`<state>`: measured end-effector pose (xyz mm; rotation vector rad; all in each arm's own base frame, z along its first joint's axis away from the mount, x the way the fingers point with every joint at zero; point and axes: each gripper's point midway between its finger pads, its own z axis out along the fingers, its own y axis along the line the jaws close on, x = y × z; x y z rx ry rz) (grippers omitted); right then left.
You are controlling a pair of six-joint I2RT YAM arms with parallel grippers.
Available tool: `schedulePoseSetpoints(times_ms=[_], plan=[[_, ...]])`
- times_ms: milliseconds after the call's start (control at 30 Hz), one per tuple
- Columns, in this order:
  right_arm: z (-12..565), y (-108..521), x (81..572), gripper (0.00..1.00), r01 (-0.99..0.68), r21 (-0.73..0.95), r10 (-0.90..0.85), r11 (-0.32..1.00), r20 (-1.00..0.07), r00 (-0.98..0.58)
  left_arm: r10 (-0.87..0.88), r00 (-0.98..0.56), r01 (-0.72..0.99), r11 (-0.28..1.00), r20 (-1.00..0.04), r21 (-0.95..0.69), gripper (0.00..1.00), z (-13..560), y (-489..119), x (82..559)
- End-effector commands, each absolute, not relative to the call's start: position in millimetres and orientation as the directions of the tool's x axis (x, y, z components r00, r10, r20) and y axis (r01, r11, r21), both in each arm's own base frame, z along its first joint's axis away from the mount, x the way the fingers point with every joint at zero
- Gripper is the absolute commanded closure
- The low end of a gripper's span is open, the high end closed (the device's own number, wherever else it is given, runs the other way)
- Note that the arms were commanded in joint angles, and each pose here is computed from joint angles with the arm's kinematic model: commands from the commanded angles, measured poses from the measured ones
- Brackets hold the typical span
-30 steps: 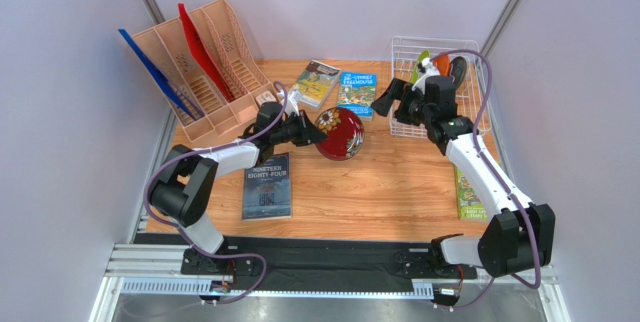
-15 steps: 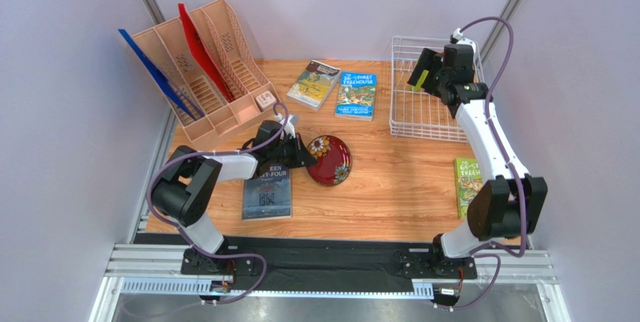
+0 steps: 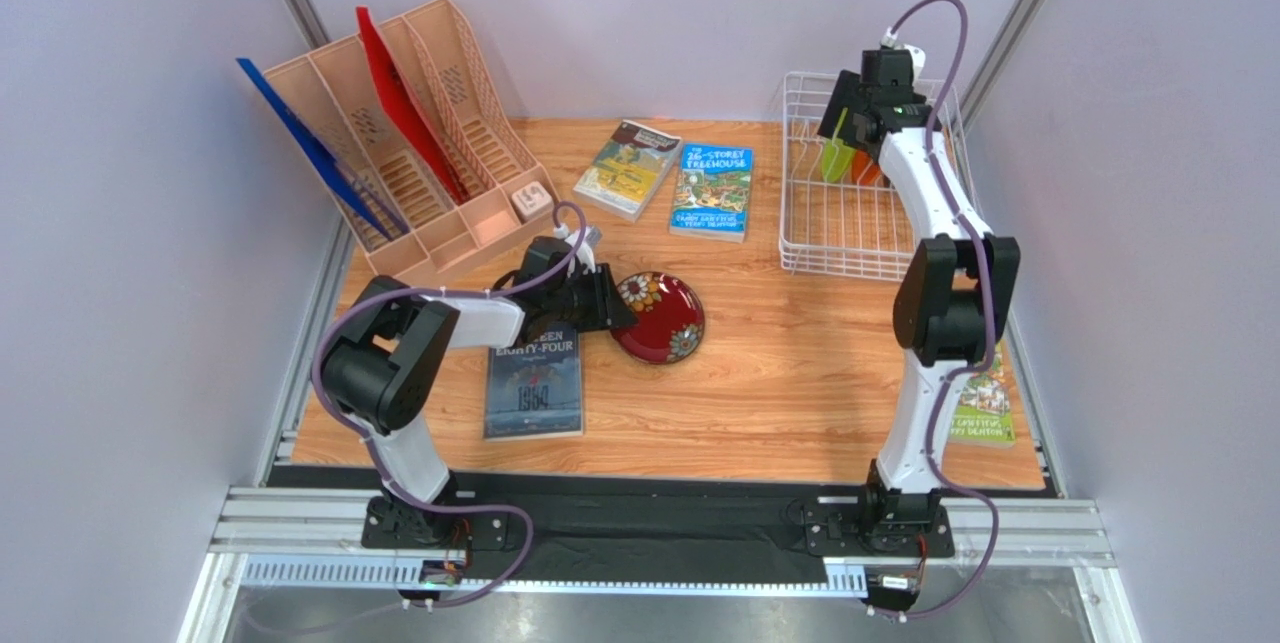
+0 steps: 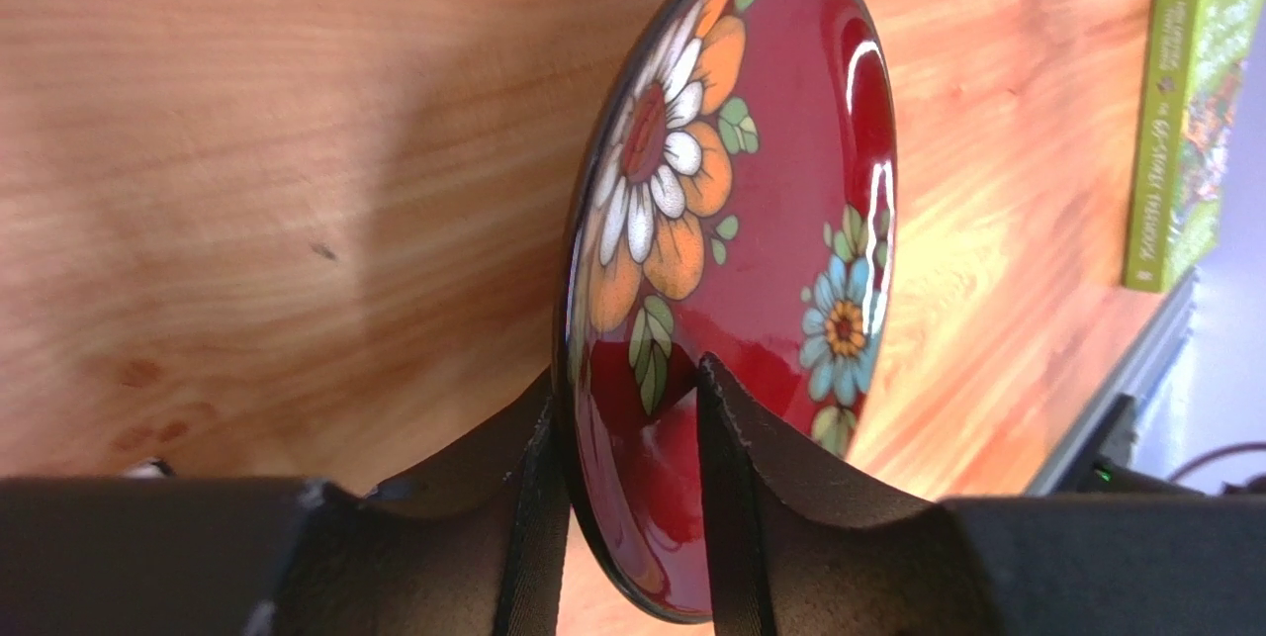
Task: Unload the plates from the dish rack
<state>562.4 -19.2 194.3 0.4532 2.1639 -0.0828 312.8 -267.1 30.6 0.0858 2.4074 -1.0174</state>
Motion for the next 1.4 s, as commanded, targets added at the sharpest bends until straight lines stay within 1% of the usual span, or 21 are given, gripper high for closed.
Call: schedulePoseSetpoints(times_ms=[0,100,167,200,300,333,400,500,633,667,700,767,800,833,867,933,1000,1067,1100,1167,1367], plan=[[201,-29,595,0.20,0.353,0.043,0.221,0.935,-0.849,-0.480,-0.101,-0.834,0.293,0.751,-0.542,-0.591,0.59,30,-265,327],[193,-35,611,0.27,0.362,0.007,0.194,0.932,-0.854,-0.483,-0.083,-0.835,0.290,0.773,-0.543,-0.565,0.56,24,-262,330],[190,-37,621,0.28,0.367,-0.013,0.178,0.930,-0.858,-0.482,-0.079,-0.835,0.284,0.787,-0.545,-0.548,0.52,22,-260,333],[186,-37,623,0.33,0.362,-0.023,0.170,0.932,-0.854,-0.492,-0.072,-0.837,0.283,0.791,-0.543,-0.542,0.52,19,-259,333],[180,-39,632,0.41,0.361,-0.046,0.149,0.931,-0.857,-0.494,-0.064,-0.839,0.275,0.807,-0.541,-0.522,0.43,15,-256,334],[179,-41,633,0.42,0.366,-0.057,0.143,0.929,-0.857,-0.495,-0.062,-0.837,0.275,0.811,-0.544,-0.516,0.38,14,-254,335],[174,-42,635,0.43,0.361,-0.073,0.129,0.930,-0.854,-0.504,-0.059,-0.840,0.264,0.825,-0.540,-0.500,0.35,10,-251,334],[169,-41,636,0.47,0.356,-0.090,0.114,0.930,-0.850,-0.514,-0.053,-0.842,0.258,0.834,-0.537,-0.487,0.33,6,-248,335],[163,-45,636,0.48,0.362,-0.112,0.104,0.925,-0.844,-0.527,-0.054,-0.841,0.244,0.850,-0.538,-0.468,0.30,4,-244,335],[161,-44,636,0.53,0.358,-0.118,0.099,0.926,-0.841,-0.532,-0.053,-0.840,0.245,0.852,-0.540,-0.463,0.30,5,-243,335],[160,-44,637,0.66,0.354,-0.121,0.093,0.928,-0.841,-0.532,-0.052,-0.840,0.241,0.857,-0.540,-0.456,0.29,5,-241,335],[156,-43,638,0.72,0.344,-0.129,0.084,0.930,-0.837,-0.541,-0.054,-0.836,0.226,0.873,-0.546,-0.433,0.27,4,-235,335],[154,-43,639,0.88,0.340,-0.135,0.077,0.930,-0.836,-0.543,-0.053,-0.830,0.227,0.878,-0.555,-0.422,0.26,7,-232,335],[153,-39,639,0.93,0.333,-0.149,0.063,0.931,-0.834,-0.548,-0.054,-0.825,0.216,0.889,-0.562,-0.403,0.20,7,-227,335],[154,-40,638,1.00,0.331,-0.155,0.057,0.931,-0.832,-0.551,-0.055,-0.813,0.223,0.890,-0.579,-0.397,0.17,14,-226,336],[160,-37,635,1.00,0.329,-0.192,0.023,0.925,-0.835,-0.550,-0.039,-0.801,0.225,0.905,-0.598,-0.361,0.01,20,-219,336],[173,-34,635,1.00,0.350,-0.217,-0.003,0.911,-0.854,-0.521,-0.020,-0.774,0.238,0.917,-0.632,-0.321,0.00,38,-212,335],[196,-36,628,1.00,0.387,-0.303,-0.084,0.871,-0.867,-0.491,-0.025,-0.722,0.246,0.925,-0.692,-0.290,0.00,65,-207,343],[204,-35,626,1.00,0.403,-0.323,-0.104,0.857,-0.872,-0.478,-0.012,-0.729,0.241,0.931,-0.685,-0.273,0.00,69,-203,338],[231,-34,617,1.00,0.462,-0.373,-0.157,0.805,-0.884,-0.440,-0.007,-0.686,0.248,0.938,-0.728,-0.242,0.00,92,-198,344],[290,-36,592,1.00,0.613,-0.406,-0.222,0.677,-0.908,-0.356,-0.002,-0.629,0.256,0.944,-0.777,-0.209,0.00,125,-190,343]])
